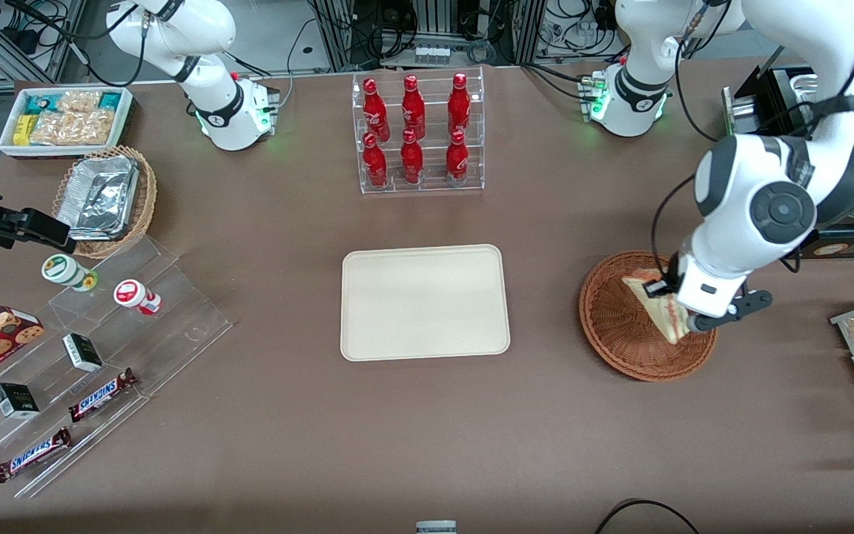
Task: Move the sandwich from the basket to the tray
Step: 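Lift the sandwich out of the basket and carry it over the tray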
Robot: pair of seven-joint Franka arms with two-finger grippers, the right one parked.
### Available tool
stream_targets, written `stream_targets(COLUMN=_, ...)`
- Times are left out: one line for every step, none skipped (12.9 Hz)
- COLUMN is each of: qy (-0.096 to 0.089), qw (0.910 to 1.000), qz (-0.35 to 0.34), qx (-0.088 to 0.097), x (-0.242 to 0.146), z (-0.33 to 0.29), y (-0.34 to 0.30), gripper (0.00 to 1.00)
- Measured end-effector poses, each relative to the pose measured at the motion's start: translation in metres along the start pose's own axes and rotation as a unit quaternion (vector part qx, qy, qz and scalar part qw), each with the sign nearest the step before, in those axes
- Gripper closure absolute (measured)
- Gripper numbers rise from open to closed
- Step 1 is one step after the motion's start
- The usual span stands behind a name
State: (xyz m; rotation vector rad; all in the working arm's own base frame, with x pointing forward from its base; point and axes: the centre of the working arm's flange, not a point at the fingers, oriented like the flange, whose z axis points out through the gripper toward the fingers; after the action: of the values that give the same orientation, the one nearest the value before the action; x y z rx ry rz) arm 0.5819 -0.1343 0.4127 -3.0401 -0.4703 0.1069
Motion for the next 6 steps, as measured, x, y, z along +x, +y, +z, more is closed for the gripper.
stream_targets(qy=0.001, qw=0.9998, qz=0.018, qx=0.001, x=-0.01, z=-0.017, y=0.022, gripper=0.84)
stream_targets(qy=0.004, qw=0.9994, qz=0.035, qx=0.0, x=-0.021, z=-0.029, y=0.045, gripper=0.84)
stream_targets(qy=0.009, qw=0.9987, qz=0.051, qx=-0.001, x=-0.033, z=-0.035, y=0.068, gripper=0.84)
stream_targets(qy=0.011, qw=0.9979, qz=0.064, qx=-0.002, x=-0.045, z=-0.036, y=0.091, gripper=0.84)
stream_targets(qy=0.011, qw=0.9974, qz=0.071, qx=-0.001, x=-0.059, z=-0.033, y=0.118, gripper=0.84)
stream_targets(qy=0.011, qw=0.9972, qz=0.073, qx=-0.001, x=-0.074, z=-0.027, y=0.148, gripper=0.84)
